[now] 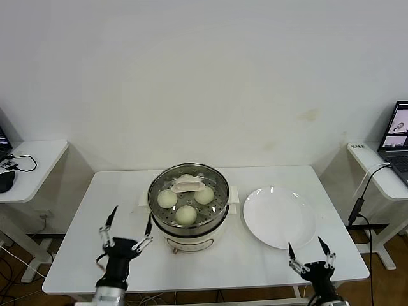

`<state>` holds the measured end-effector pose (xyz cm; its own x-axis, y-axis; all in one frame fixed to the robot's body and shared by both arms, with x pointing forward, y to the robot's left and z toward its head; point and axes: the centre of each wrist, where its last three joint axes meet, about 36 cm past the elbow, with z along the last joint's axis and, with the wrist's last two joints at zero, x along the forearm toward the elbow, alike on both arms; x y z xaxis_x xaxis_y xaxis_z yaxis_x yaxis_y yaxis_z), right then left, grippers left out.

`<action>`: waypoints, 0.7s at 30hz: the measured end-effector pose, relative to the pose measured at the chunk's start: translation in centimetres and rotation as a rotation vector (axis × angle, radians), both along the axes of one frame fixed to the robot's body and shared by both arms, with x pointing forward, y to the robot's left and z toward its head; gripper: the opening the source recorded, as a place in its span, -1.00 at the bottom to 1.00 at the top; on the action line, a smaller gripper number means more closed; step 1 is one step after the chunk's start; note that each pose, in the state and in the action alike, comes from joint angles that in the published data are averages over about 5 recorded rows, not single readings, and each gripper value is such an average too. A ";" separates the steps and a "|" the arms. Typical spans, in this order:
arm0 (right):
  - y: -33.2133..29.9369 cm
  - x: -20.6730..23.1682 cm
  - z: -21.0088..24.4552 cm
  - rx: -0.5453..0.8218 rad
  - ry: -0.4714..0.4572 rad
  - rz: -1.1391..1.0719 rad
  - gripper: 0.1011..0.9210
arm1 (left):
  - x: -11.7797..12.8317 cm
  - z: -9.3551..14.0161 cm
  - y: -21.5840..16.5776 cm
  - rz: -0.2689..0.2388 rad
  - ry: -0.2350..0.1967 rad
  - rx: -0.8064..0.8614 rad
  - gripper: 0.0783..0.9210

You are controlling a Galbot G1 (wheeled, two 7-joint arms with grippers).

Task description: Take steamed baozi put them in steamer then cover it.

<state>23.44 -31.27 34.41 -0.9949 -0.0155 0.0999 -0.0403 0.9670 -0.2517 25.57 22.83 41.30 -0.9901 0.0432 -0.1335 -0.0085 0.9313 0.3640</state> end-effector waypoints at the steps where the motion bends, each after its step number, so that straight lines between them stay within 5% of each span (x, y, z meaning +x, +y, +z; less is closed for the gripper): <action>1: 0.0 -0.3 -0.1 0.000 0.012 0.007 0.76 | -0.4 -0.2 0.2 0.011 0.011 -0.033 0.77; 13: 1.0 -2.5 -0.7 0.020 0.114 0.054 0.76 | -4.3 -2.1 3.0 0.086 0.146 -0.225 0.77; 21: 2.5 -3.1 0.1 0.044 0.135 0.072 0.76 | -5.5 -2.4 3.5 0.081 0.185 -0.240 0.77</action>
